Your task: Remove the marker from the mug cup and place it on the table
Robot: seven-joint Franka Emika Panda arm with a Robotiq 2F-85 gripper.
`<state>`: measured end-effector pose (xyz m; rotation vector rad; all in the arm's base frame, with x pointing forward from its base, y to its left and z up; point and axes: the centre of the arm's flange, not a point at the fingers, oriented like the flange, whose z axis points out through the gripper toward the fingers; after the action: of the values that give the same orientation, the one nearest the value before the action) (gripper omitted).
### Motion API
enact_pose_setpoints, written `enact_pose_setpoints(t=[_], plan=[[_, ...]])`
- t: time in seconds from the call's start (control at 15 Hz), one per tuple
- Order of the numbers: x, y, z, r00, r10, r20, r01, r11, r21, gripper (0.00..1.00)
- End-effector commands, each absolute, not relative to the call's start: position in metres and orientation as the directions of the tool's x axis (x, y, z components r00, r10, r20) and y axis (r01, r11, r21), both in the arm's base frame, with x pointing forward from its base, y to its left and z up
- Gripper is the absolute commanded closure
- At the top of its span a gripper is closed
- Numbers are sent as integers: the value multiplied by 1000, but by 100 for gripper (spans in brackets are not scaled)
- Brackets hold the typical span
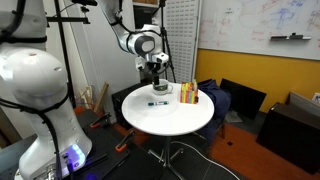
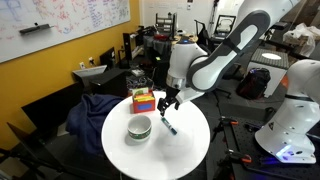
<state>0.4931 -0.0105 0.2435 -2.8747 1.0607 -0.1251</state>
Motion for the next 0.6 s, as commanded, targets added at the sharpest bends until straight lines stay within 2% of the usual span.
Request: enact_pose_setpoints(t=[0.0, 0.4, 0.53], plan=[[476, -15, 253, 816, -571, 84, -560, -819, -128, 0], [468, -21, 261, 888, -447, 110, -437, -894, -102, 0], [479, -18, 254, 876, -474, 88, -466, -880, -93, 0]])
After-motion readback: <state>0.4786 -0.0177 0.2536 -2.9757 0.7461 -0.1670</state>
